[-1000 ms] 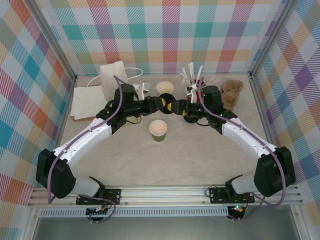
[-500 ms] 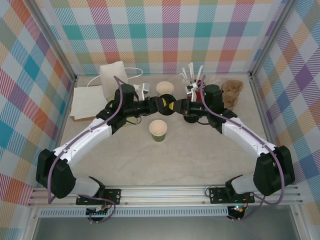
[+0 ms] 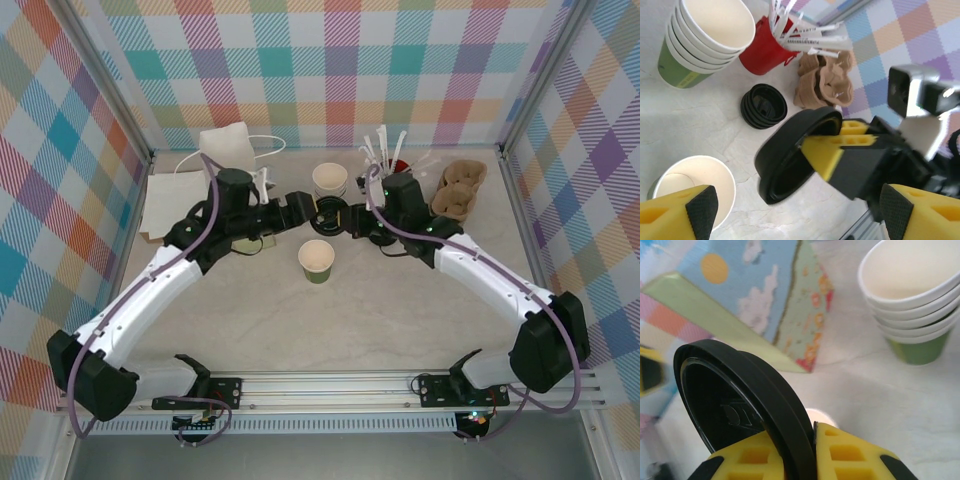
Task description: Pack the takeout coffee
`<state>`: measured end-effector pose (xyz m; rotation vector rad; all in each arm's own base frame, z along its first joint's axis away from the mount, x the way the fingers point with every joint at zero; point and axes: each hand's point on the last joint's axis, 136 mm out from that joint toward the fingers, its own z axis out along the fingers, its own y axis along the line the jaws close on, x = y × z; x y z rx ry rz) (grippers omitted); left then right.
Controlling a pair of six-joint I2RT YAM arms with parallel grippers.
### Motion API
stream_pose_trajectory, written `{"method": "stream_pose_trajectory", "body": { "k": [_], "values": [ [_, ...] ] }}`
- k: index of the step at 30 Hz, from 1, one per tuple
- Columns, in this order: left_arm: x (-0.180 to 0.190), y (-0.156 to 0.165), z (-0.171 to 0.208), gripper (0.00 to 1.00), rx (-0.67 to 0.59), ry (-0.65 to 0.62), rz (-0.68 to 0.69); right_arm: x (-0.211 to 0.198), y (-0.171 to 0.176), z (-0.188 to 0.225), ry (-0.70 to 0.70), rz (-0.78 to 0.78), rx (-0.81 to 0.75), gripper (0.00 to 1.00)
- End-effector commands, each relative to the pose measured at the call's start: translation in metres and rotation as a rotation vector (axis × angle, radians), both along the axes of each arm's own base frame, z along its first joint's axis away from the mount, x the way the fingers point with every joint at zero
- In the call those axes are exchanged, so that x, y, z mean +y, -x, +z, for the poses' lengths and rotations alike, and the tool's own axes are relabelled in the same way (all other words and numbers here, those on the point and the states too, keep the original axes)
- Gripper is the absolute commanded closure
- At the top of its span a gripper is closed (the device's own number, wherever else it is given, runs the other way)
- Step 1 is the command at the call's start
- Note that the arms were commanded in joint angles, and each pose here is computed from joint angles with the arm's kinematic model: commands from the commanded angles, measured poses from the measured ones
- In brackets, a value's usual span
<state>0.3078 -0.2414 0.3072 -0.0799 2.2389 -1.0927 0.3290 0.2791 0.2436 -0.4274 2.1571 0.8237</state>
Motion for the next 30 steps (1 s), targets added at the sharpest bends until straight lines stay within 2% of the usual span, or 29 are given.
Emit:
{"method": "stream_pose_trajectory", "body": {
  "k": [1, 4, 8, 11, 20, 30],
  "values": [
    [0.020, 0.001, 0.006, 0.12, 0.116, 0.062, 0.152, -0.013, -0.021, 0.003, 0.220, -0.115, -0.246, 0.86],
    [0.027, -0.001, 0.012, 0.10, 0.214, 0.189, 0.275, -0.003, -0.024, 0.011, 0.309, -0.142, -0.412, 0.86],
    [0.031, -0.005, 0.020, 0.12, 0.313, 0.330, 0.389, 0.017, -0.018, 0.020, 0.359, -0.120, -0.586, 0.87],
    [0.031, -0.008, 0.019, 0.14, 0.377, 0.402, 0.444, 0.033, -0.009, 0.022, 0.381, -0.084, -0.659, 0.87],
    [0.021, -0.012, -0.013, 0.19, 0.574, 0.499, 0.516, 0.040, -0.001, 0.024, 0.388, -0.066, -0.703, 0.87],
    [0.005, -0.021, -0.029, 0.28, 0.651, 0.518, 0.499, 0.051, 0.012, 0.033, 0.365, -0.014, -0.743, 0.86]
  ]
}}
